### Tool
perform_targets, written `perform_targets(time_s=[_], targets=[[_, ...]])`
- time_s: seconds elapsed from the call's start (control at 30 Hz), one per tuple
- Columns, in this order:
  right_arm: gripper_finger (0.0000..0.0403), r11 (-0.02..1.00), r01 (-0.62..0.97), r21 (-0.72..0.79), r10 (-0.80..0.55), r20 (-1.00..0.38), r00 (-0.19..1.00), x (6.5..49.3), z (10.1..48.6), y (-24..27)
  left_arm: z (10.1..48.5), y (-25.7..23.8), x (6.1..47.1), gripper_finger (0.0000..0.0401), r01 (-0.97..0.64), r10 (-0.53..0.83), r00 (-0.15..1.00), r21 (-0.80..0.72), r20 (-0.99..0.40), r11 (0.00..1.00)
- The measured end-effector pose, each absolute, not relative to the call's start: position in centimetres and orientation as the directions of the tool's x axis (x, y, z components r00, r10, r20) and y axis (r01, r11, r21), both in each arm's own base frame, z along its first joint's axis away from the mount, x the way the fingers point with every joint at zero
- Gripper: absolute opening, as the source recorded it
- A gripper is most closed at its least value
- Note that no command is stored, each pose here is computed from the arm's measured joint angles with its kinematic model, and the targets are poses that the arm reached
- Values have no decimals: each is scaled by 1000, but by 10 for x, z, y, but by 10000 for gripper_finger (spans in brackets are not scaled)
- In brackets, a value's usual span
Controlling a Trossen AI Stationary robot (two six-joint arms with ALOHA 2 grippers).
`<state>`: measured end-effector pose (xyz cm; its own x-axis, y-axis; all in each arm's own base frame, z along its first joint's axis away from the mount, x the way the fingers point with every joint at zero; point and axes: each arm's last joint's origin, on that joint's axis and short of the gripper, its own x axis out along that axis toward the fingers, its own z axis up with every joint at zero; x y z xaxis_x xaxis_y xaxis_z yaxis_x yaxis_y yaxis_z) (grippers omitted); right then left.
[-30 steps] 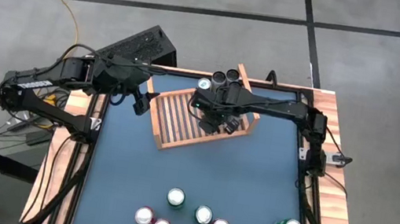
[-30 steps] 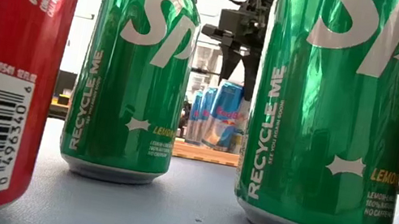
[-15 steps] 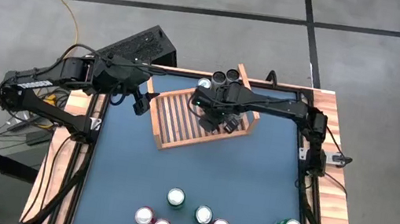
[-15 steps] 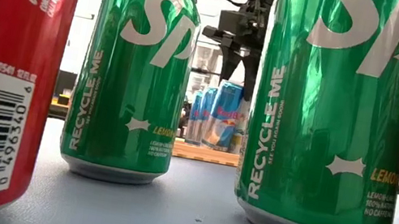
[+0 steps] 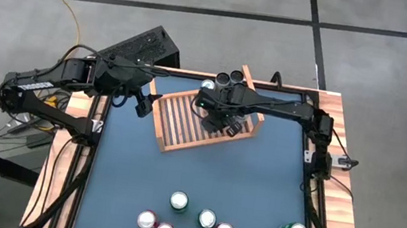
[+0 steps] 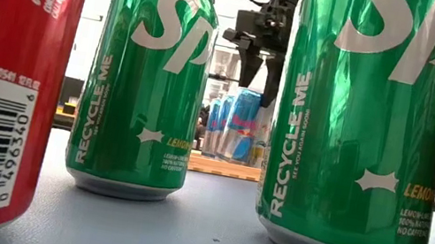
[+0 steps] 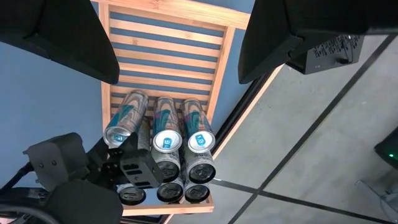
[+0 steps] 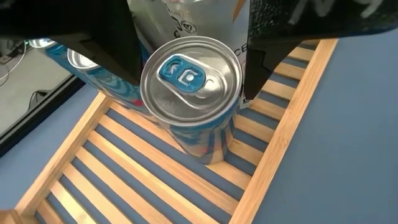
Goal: Place canned beverage on shelf
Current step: Put the blue soda can on the shelf aligned with the other blue soda cans
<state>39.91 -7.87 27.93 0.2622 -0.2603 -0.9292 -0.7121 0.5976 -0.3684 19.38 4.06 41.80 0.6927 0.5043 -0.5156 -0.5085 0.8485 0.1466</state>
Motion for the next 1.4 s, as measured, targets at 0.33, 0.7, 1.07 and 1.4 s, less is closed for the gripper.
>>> perform_targets(time_s=[0.33,0.7,1.07,1.4], targets=[[186,659,-648,-382,-282,-924,258,399,279,-83,418,41,194,316,-508,504,693,147,-516,849],[187,707,-563,-428,-351,-903,247,398,280,-89,418,41,194,316,-508,504,693,147,-516,849],[178,733,-498,-464,-400,-885,238,396,295,-91,418,41,194,316,-508,504,693,147,-516,849],[137,846,-374,-379,-193,-873,447,396,357,-80,418,41,194,316,-508,504,693,147,-516,849]])
